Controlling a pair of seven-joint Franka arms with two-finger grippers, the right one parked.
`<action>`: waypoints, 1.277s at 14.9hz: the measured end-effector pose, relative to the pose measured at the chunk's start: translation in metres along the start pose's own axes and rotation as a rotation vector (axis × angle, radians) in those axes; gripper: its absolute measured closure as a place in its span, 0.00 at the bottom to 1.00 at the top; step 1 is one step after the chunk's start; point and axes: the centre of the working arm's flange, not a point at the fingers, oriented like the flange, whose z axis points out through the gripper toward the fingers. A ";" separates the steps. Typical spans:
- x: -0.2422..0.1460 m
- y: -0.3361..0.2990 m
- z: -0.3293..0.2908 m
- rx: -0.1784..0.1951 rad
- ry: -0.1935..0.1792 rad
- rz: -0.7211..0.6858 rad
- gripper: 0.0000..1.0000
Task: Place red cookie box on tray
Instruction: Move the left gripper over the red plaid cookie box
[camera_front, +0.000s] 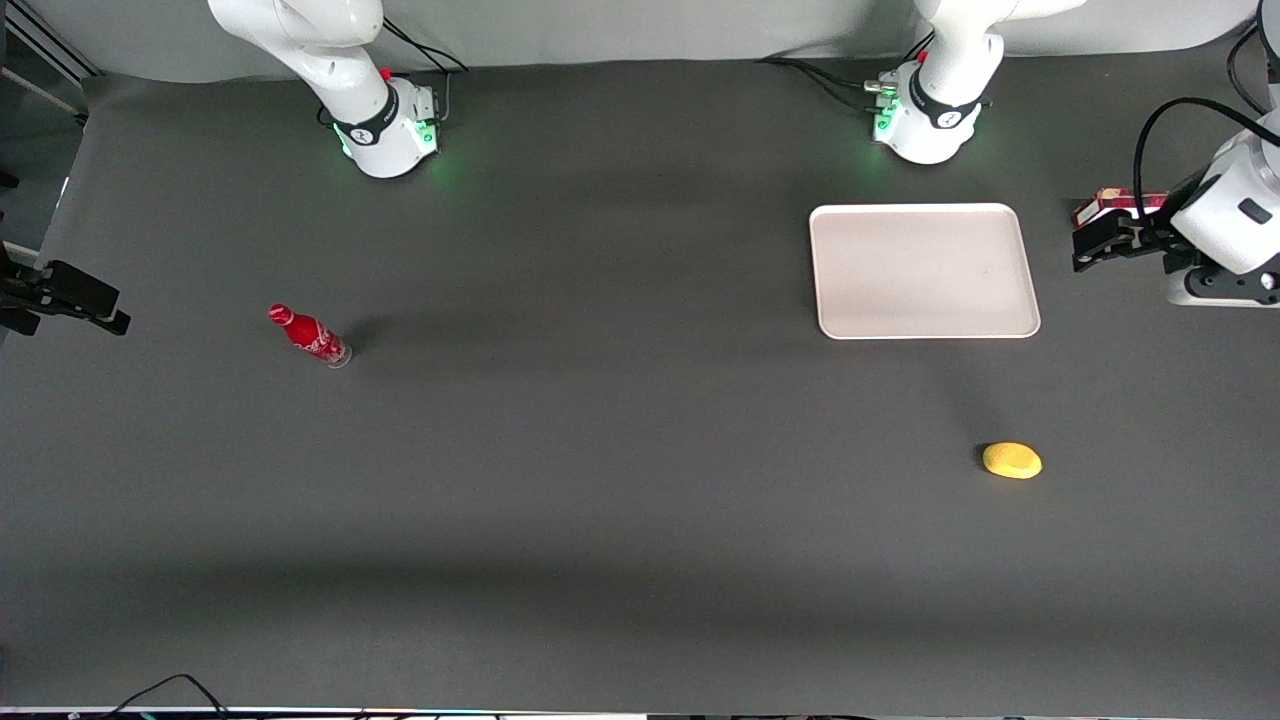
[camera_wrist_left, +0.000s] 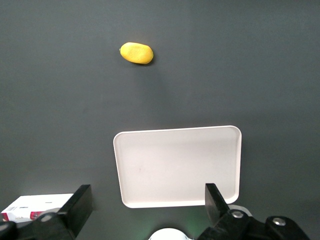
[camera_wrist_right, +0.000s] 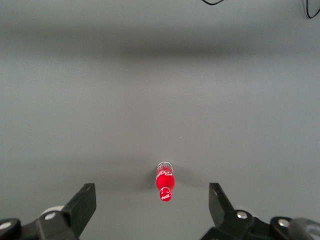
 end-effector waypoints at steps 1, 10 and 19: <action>-0.001 -0.001 0.001 0.002 -0.009 0.014 0.00; -0.012 -0.060 0.030 0.073 -0.118 0.237 0.00; -0.079 -0.138 0.075 0.094 -0.122 0.425 0.00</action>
